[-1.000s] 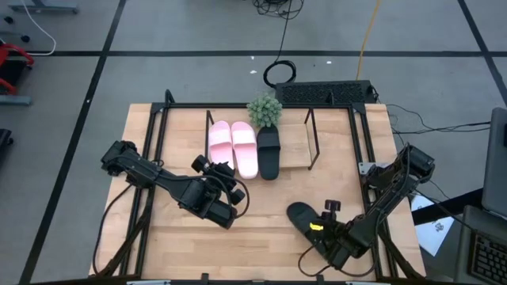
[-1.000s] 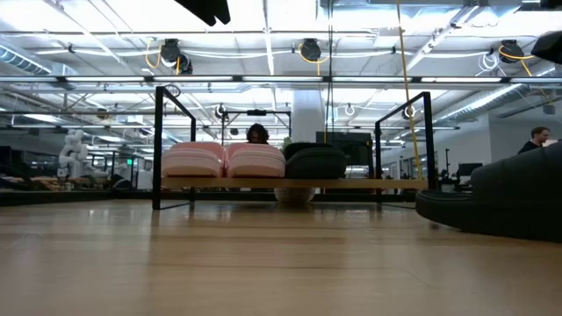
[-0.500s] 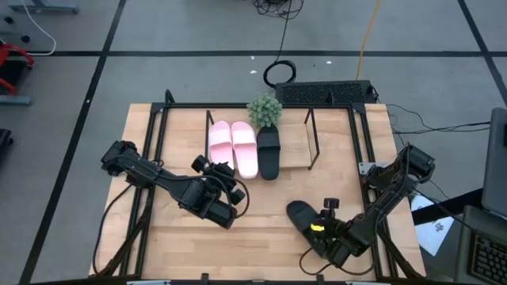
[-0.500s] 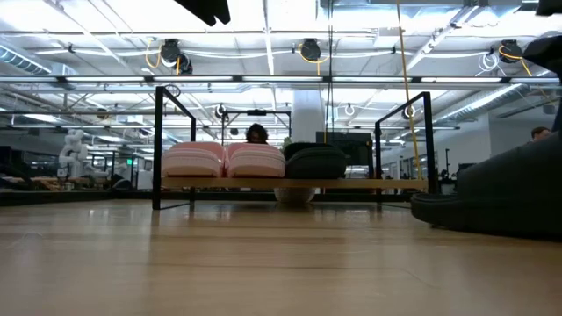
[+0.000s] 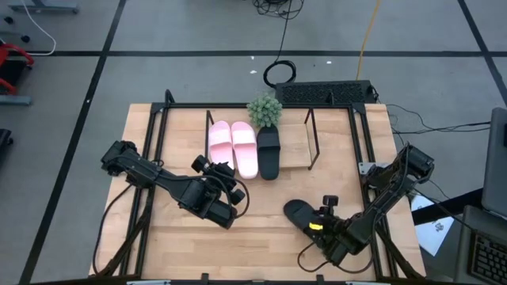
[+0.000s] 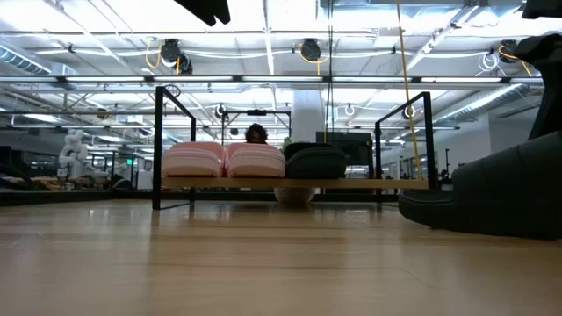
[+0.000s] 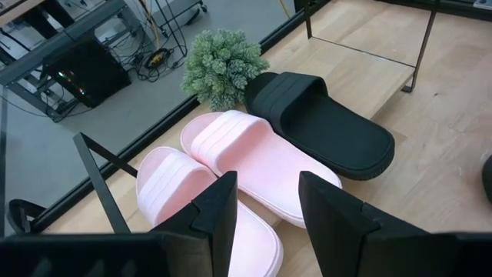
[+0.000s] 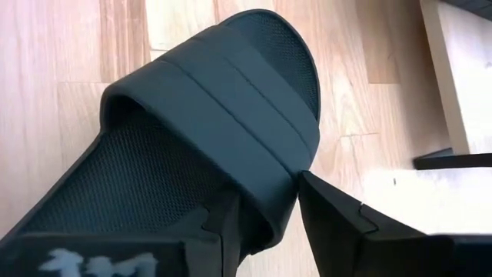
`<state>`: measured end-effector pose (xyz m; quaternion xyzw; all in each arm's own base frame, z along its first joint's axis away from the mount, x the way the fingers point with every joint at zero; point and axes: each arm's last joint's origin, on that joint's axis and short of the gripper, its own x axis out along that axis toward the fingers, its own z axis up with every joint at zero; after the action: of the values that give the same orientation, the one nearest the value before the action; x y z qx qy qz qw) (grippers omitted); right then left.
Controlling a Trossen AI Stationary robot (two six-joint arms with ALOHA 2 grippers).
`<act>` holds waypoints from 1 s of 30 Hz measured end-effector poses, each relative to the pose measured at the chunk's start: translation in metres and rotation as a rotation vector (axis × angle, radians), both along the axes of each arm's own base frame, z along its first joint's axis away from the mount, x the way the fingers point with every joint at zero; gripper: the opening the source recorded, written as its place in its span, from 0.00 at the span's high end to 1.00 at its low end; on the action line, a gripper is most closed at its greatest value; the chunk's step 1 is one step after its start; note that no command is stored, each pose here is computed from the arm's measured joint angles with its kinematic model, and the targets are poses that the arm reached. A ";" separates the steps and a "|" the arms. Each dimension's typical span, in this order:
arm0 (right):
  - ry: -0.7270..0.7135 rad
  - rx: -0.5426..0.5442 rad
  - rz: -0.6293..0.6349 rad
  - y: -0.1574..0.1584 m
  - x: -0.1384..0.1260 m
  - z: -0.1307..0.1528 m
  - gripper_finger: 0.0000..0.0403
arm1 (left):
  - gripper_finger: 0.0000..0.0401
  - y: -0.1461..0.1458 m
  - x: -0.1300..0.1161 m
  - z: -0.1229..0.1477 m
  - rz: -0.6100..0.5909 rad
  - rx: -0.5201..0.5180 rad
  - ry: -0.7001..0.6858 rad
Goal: Pick and place slides into the shelf
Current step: Put the right black slipper on the shelf
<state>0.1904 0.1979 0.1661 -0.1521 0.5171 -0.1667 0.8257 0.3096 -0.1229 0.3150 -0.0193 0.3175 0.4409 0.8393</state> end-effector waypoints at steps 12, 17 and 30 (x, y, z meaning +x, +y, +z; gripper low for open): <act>-0.009 0.017 0.032 0.002 0.004 0.000 0.97 | 0.64 0.000 0.000 0.000 0.000 -0.001 0.000; -0.022 0.026 -0.002 0.001 0.005 0.001 0.98 | 0.64 0.000 0.000 0.000 0.000 -0.002 -0.003; -0.067 -0.137 -0.090 -0.011 0.021 0.043 0.99 | 0.64 0.000 0.000 0.000 -0.012 0.007 0.013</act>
<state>0.2112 0.1867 0.2090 -0.1788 0.4829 -0.2436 0.8219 0.3098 -0.1231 0.3150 -0.0116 0.3213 0.4369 0.8401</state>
